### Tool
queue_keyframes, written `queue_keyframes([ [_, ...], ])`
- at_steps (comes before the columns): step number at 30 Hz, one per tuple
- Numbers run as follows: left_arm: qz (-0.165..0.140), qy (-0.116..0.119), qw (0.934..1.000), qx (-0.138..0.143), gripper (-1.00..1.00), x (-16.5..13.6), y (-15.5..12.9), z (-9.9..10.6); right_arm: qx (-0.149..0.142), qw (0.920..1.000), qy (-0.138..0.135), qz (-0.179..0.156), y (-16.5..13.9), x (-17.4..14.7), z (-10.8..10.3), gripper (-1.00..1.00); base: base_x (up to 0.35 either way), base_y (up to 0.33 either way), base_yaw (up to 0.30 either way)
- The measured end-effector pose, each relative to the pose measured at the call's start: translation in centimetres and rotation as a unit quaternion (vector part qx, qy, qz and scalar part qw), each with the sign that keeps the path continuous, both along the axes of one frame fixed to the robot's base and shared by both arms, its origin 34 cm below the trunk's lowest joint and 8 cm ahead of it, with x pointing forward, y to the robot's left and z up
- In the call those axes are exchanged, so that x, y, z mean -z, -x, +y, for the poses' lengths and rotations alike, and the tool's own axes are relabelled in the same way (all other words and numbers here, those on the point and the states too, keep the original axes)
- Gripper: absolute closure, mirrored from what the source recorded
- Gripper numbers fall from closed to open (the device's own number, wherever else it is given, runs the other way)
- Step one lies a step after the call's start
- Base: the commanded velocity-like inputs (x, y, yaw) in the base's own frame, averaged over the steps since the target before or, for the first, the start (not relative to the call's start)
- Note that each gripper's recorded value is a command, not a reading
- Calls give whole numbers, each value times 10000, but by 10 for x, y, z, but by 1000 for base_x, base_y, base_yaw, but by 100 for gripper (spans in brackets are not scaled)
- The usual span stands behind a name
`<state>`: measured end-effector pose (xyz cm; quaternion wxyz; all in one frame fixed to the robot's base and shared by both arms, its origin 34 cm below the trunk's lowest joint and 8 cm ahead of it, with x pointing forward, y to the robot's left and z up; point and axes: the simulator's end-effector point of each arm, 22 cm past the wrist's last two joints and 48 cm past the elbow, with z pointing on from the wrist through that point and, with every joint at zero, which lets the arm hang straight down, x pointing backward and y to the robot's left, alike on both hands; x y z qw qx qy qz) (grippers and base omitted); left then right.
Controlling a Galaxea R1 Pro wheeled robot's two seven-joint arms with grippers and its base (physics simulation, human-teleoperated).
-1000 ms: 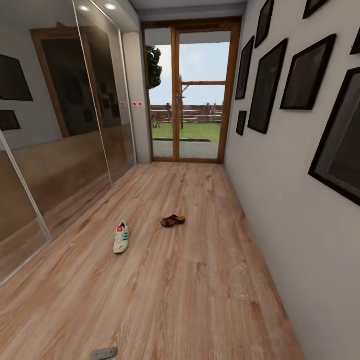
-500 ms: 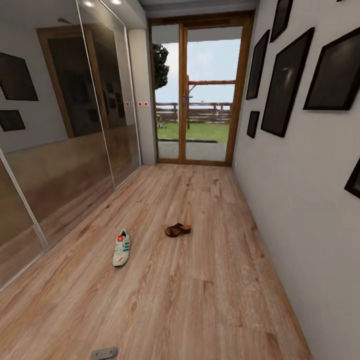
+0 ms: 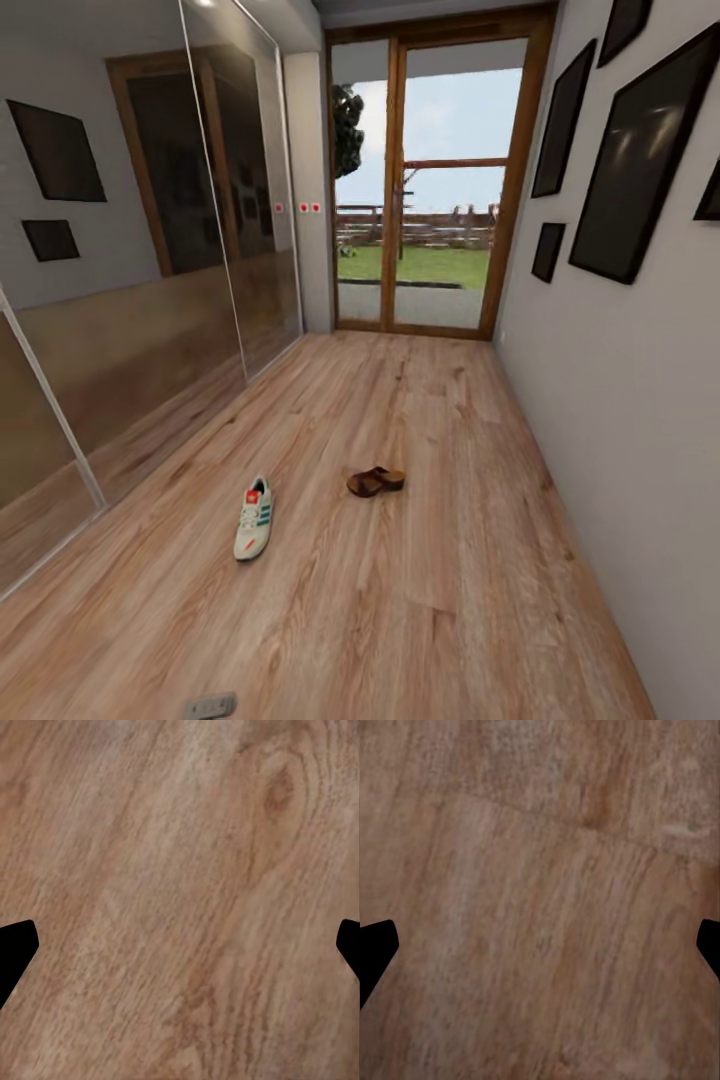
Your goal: Pick up the two gym shoes and the two sandals from the corridor floor and place them onto the hallstand (shoe rack) in the corridor, making sure they are on the rack and not on the floor. Arrange them so the two gym shoes are next to each other and the two sandals are next to each other.
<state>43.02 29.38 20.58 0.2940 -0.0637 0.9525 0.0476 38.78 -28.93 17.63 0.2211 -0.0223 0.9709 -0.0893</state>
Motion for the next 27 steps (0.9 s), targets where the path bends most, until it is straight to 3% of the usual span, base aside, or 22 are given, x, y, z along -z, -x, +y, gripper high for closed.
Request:
queue_keyframes([
  [8,0,0,10000,0,-100,0,0,0,1,10000,2,-1,0,0,0,-100,336,0,41],
  [15,1,0,10000,-2,-100,0,0,0,0,10000,1,0,0,0,0,-100,295,0,200],
  [27,9,0,10000,-3,-100,1,1,0,-1,10000,-1,2,0,0,0,-100,71,0,283],
])
